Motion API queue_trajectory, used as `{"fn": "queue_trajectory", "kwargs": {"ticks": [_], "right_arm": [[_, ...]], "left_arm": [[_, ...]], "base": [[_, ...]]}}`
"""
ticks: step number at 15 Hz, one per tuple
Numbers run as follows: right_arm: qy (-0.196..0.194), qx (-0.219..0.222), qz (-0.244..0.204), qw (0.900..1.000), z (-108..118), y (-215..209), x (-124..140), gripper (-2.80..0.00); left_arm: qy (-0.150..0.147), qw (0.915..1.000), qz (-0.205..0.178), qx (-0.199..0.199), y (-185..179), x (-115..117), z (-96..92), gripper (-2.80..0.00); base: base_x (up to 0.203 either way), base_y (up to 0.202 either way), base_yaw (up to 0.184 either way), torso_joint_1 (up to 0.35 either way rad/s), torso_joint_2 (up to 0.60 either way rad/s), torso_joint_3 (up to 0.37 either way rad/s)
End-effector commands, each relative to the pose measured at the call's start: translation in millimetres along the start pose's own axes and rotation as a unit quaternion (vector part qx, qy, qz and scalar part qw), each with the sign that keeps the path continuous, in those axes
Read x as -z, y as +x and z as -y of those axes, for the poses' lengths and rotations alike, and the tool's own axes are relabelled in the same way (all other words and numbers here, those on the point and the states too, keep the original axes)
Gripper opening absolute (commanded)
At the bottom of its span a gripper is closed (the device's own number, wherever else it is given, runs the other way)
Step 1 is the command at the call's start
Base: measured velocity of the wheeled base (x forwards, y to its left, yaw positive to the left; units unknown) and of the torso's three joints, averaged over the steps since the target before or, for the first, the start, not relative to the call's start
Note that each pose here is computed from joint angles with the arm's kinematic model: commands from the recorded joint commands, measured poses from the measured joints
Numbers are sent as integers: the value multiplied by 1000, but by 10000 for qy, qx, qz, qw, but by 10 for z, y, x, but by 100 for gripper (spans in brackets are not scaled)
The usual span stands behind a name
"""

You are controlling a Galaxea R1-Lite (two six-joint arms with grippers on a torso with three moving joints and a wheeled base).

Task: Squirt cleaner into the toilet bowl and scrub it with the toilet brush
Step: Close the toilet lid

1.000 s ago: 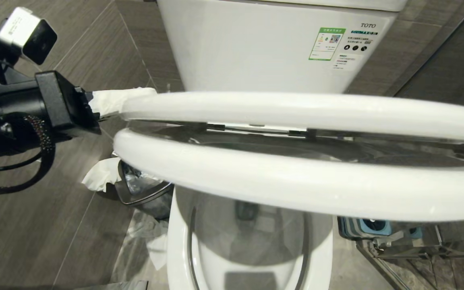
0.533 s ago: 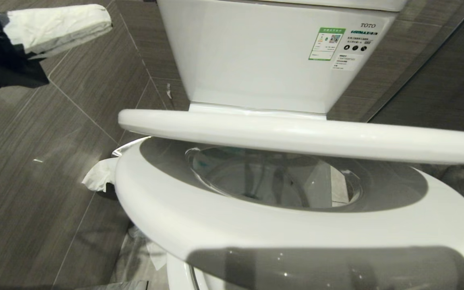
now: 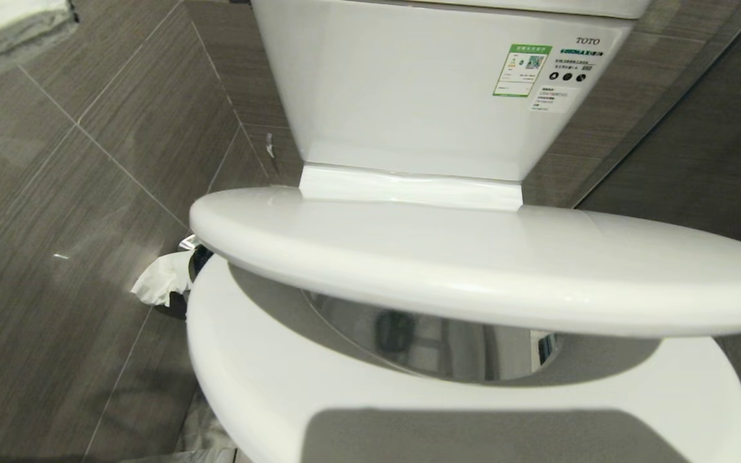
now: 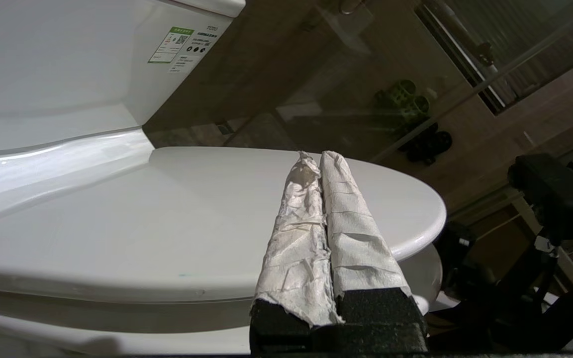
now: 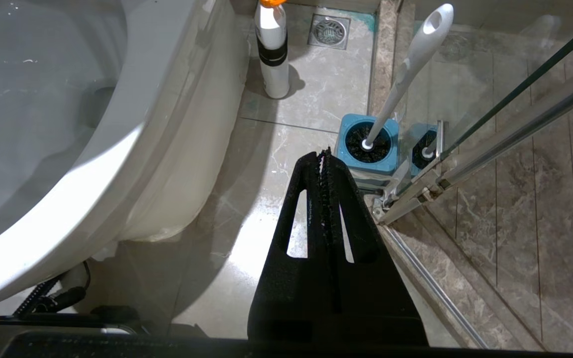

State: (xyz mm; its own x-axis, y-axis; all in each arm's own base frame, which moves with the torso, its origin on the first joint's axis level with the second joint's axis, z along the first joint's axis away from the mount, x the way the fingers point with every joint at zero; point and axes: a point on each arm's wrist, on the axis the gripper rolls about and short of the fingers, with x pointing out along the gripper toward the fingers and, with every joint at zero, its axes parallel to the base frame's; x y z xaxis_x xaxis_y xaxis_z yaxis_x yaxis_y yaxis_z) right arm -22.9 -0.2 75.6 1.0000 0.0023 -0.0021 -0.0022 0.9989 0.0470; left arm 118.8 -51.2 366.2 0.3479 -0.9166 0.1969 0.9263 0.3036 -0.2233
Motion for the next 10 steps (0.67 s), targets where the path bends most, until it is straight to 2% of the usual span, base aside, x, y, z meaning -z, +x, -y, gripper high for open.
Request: {"fn": "queue_trajectory", "kwargs": {"ticks": [1,5,10], "right_arm": [[3,-7,-5,10000,0,1,0,-280],[3,-5,-4,10000,0,1,-1,-280],[3,-4,-5,10000,0,1,-1,-280]], "left_arm": [[-12,10000,57,42,-41,-23,71,-280],[31,10000,94,2,-60,-53,84,-280],[-100,9999,4,-65,-81,-55,111,-280]], "base": [[0,0,0,0,0,0],[0,0,0,2,0,40],[0,0,0,4,3,184]]}}
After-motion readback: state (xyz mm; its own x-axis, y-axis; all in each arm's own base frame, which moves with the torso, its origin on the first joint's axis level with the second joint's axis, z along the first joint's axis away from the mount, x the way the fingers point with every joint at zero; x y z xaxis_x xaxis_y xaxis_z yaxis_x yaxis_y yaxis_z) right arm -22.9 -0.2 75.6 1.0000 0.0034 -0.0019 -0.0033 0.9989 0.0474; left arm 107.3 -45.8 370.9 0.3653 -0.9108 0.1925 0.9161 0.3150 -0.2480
